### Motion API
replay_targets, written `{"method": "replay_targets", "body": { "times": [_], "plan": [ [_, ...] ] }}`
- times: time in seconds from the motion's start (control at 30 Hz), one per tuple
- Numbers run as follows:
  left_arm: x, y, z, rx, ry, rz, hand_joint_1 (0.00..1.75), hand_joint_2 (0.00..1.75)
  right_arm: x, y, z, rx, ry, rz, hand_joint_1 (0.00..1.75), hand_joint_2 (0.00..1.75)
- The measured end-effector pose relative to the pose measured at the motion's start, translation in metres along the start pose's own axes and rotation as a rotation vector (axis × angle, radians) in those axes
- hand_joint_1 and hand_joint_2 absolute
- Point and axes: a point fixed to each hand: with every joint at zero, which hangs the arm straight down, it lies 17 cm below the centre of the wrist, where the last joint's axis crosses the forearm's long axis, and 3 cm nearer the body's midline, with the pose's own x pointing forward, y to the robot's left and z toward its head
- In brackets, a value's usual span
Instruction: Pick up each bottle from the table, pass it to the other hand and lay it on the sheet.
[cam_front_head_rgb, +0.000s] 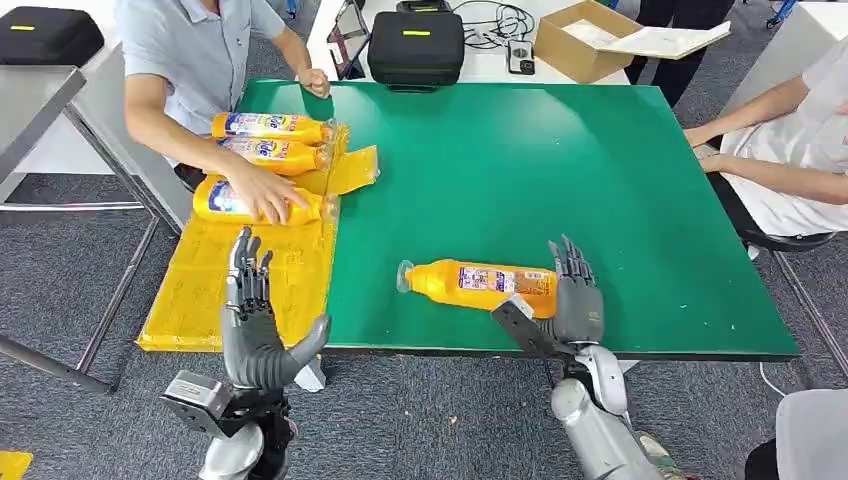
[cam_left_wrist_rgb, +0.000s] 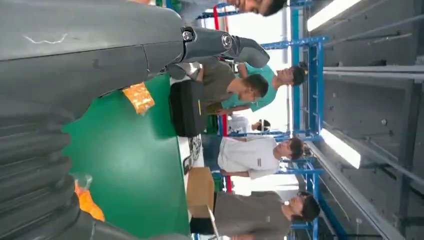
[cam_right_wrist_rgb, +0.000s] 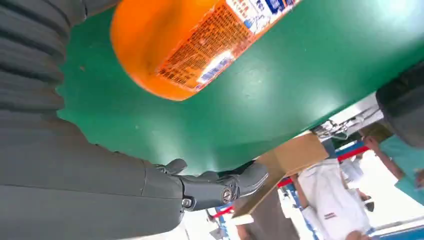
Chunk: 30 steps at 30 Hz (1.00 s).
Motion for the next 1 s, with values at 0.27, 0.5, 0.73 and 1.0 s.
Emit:
{"method": "replay_targets", "body": {
  "times": [0.27, 0.5, 0.73, 1.0],
  "plan": [
    [-0.002, -0.011, -0.002, -0.028, 0.005, 0.03, 0.0, 1.75, -0.009, 0.034, -0.005, 0.162, 0.006, 0.101, 0.0, 1.75],
    [-0.003, -0.013, -0.002, -0.033, 0.008, 0.033, 0.0, 1.75, -0.013, 0.044, -0.003, 0.206, 0.007, 0.121, 0.0, 1.75],
    [-0.003, -0.016, -0.001, -0.046, 0.008, 0.042, 0.0, 1.75, -0.015, 0.064, 0.001, 0.318, 0.012, 0.129, 0.0, 1.75],
    [-0.002, -0.021, -0.001, -0.059, 0.009, 0.05, 0.0, 1.75, -0.024, 0.078, -0.004, 0.448, 0.062, 0.183, 1.75, 1.75]
  ]
}}
